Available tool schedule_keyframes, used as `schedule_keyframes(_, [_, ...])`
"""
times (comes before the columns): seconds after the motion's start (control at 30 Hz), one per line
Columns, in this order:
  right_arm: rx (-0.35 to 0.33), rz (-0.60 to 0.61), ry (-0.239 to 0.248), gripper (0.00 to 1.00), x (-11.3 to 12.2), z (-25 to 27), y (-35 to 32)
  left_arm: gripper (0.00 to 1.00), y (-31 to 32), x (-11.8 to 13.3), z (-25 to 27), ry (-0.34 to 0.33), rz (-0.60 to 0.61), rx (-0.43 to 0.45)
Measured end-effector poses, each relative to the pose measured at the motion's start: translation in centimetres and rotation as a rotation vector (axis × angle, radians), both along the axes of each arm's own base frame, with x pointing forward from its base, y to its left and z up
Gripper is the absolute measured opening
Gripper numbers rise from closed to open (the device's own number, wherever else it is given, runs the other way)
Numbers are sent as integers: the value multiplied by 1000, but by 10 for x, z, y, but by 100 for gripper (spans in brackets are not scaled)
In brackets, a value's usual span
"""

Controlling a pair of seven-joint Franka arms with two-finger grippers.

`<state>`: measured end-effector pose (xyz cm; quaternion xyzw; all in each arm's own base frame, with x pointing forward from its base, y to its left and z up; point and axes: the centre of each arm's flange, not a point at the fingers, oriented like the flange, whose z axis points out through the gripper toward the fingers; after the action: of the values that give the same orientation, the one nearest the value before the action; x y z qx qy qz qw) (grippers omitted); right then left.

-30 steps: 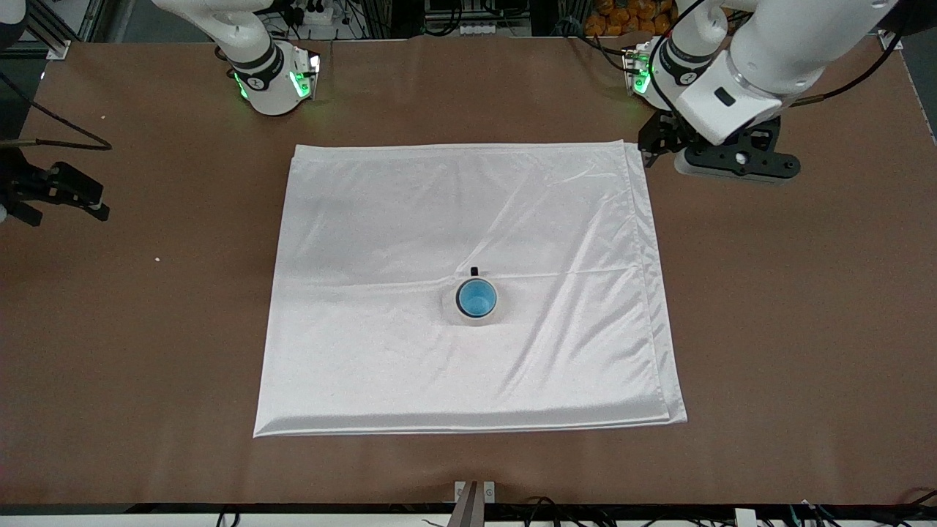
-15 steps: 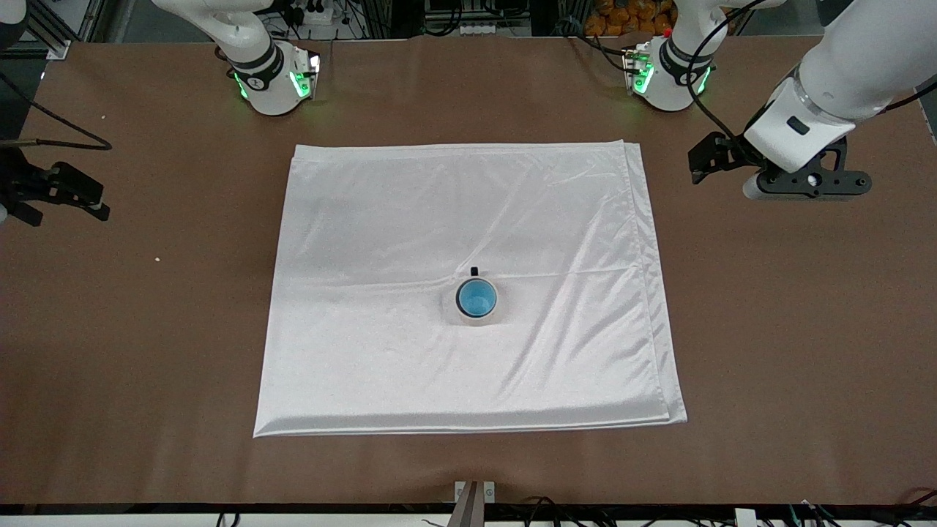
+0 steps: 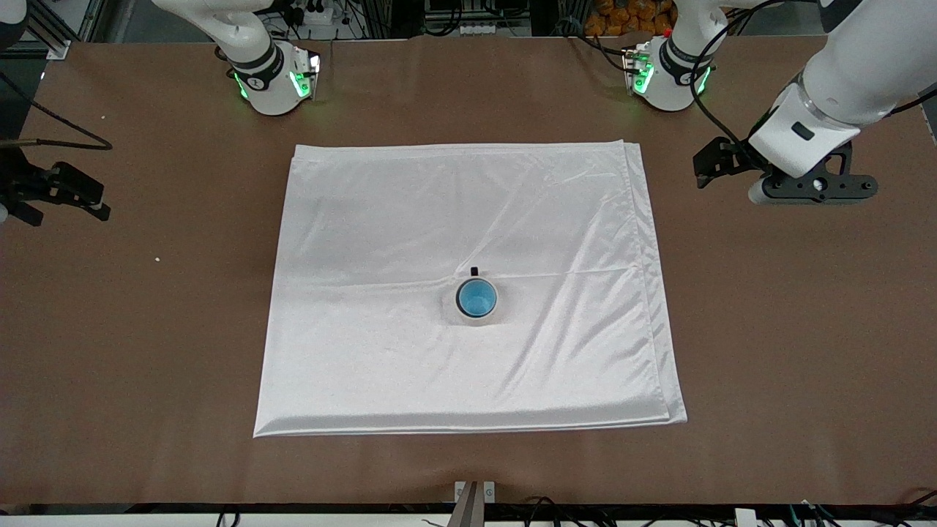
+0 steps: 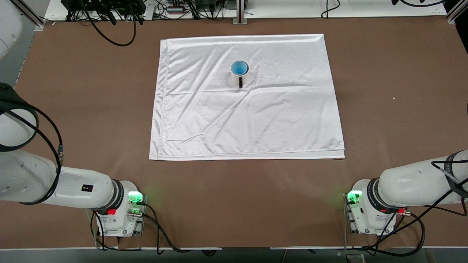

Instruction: Place blue cup into white mug on cloth

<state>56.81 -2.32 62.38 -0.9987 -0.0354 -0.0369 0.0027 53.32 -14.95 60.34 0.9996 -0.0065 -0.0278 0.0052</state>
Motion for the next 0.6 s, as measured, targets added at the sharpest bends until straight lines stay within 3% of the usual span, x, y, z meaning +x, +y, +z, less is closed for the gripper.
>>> schedule_keyframes(0.6, [1,1,0,100,0,0,0,100,12,6,0,-13,22,-4])
